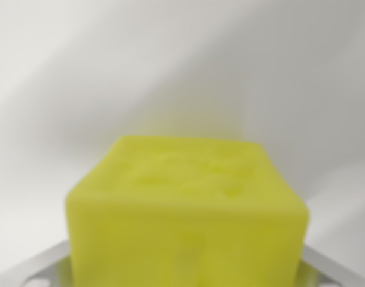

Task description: Pick yellow cube

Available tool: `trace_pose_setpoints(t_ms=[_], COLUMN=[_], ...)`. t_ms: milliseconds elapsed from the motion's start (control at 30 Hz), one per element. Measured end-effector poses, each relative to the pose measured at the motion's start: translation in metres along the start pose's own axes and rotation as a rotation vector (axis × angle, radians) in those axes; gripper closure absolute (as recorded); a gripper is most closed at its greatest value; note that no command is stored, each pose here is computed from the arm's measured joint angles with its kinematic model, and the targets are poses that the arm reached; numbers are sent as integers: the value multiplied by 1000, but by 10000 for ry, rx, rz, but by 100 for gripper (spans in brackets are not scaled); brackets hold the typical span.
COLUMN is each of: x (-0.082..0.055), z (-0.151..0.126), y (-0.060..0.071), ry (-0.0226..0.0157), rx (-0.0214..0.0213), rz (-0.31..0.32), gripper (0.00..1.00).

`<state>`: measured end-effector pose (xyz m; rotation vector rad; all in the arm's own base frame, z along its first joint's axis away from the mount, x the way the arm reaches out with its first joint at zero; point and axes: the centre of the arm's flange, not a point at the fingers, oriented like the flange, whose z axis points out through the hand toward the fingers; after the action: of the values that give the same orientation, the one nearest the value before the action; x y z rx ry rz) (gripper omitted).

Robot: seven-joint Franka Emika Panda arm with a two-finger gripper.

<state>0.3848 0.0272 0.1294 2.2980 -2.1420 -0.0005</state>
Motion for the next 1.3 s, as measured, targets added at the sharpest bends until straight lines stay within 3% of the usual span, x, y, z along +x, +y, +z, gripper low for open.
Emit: trace_pose_setpoints(t_ms=[1300], x=[0], z=[-98], y=[0], ry=[-4], rx=[-1], rz=[0], gripper=[100])
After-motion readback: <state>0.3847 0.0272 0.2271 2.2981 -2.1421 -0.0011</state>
